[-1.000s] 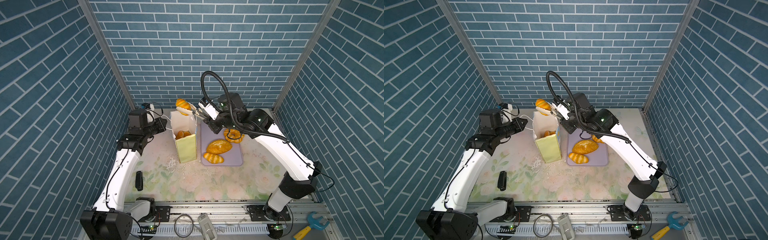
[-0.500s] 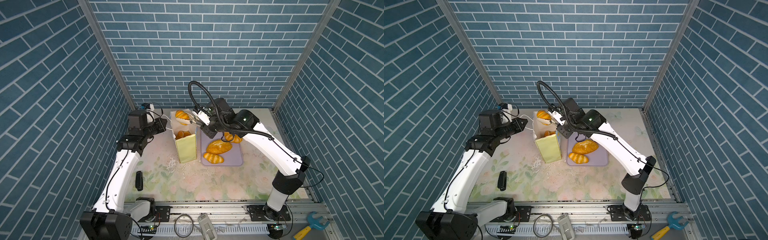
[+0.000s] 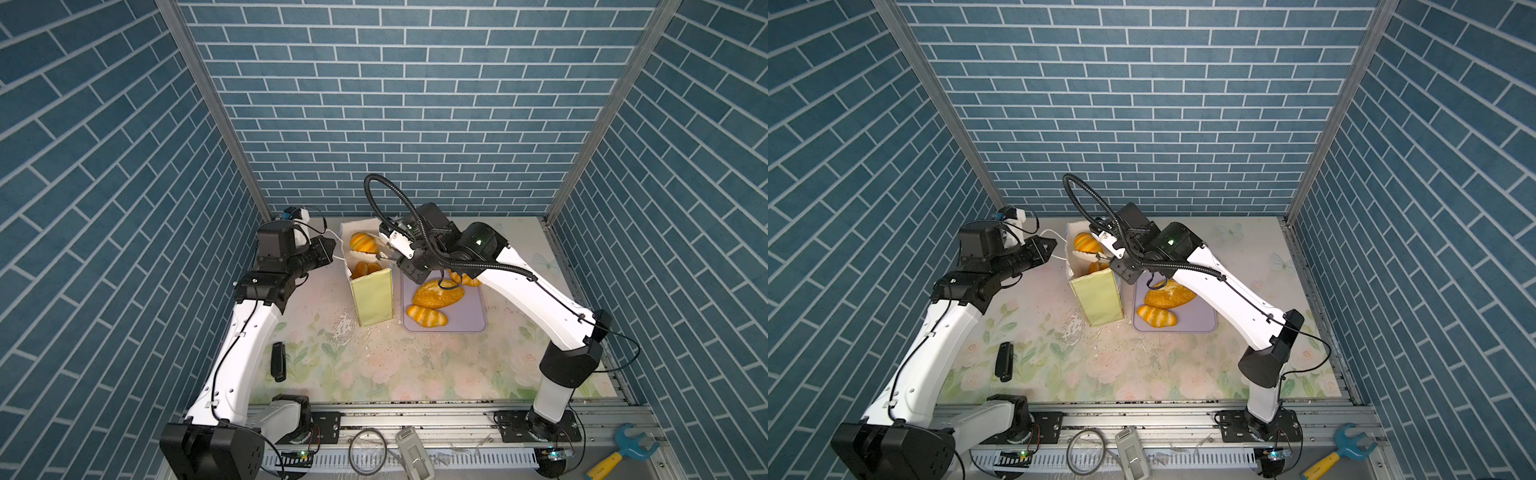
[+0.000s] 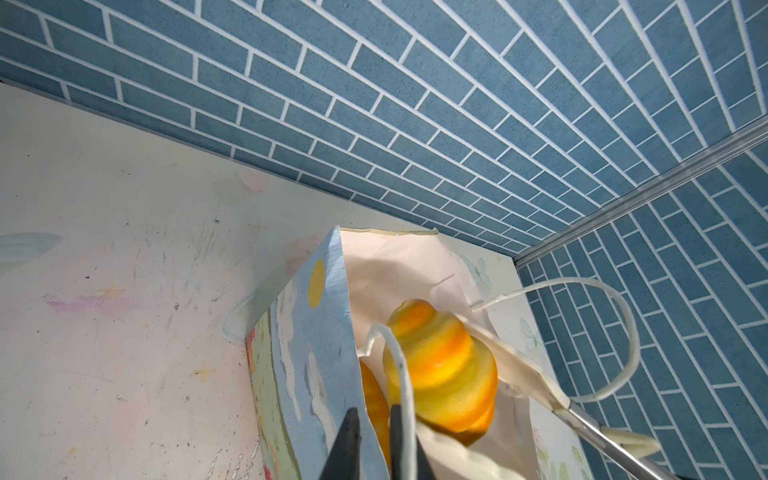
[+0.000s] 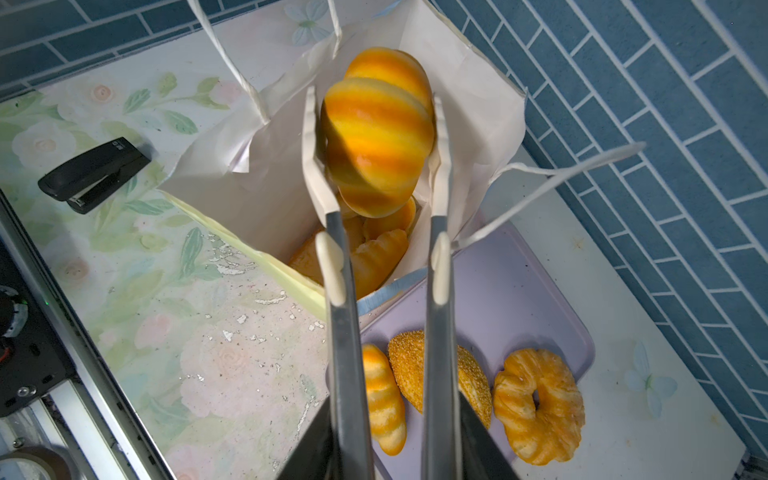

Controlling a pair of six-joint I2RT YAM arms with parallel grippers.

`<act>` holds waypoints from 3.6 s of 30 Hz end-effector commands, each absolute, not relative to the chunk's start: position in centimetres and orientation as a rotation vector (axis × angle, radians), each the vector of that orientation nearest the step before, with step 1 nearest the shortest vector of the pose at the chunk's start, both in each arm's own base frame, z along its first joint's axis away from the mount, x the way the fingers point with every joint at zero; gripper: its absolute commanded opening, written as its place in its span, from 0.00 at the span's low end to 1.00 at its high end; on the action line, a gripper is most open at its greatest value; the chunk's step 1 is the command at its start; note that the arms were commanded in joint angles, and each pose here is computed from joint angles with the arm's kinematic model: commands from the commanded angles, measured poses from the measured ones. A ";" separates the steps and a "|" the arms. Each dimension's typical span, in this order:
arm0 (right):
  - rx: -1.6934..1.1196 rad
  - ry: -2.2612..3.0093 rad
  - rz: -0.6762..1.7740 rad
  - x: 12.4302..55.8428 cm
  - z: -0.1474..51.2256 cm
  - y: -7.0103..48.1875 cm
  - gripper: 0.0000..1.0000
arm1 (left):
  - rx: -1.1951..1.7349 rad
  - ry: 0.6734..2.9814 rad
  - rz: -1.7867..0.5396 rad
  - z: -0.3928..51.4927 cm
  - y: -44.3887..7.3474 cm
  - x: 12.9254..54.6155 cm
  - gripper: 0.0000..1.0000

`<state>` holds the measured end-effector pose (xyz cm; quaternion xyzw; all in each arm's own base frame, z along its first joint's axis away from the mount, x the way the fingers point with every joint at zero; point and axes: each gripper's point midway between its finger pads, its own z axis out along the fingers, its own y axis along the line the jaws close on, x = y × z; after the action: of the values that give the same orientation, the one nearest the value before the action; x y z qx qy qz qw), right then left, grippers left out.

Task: Place the fake bread into the paper bag
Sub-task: 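Open the tongs with the right gripper to drop the striped roll into the bag, then move the open tongs back over the tray to the ring bread, then lower the tongs around the ring bread's edge and close them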

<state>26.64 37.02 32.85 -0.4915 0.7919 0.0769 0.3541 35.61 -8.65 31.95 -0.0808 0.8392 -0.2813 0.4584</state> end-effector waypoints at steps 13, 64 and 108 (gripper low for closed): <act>-1.128 1.864 0.253 25.6 41.0 35.1 0.52 | -0.186 2.053 -0.690 32.4 -8.7 34.7 0.17; -0.241 2.647 -0.110 30.9 21.7 14.0 0.52 | -0.035 2.081 -0.567 33.1 -8.5 35.7 0.19; -0.441 2.821 0.041 34.8 13.5 19.1 0.33 | -0.036 2.113 -0.571 32.1 -8.6 36.3 0.22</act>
<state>34.46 17.19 12.65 -0.1246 0.9822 -0.0201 0.1393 35.81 -8.36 31.38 -0.0190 0.8636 -0.2281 0.4492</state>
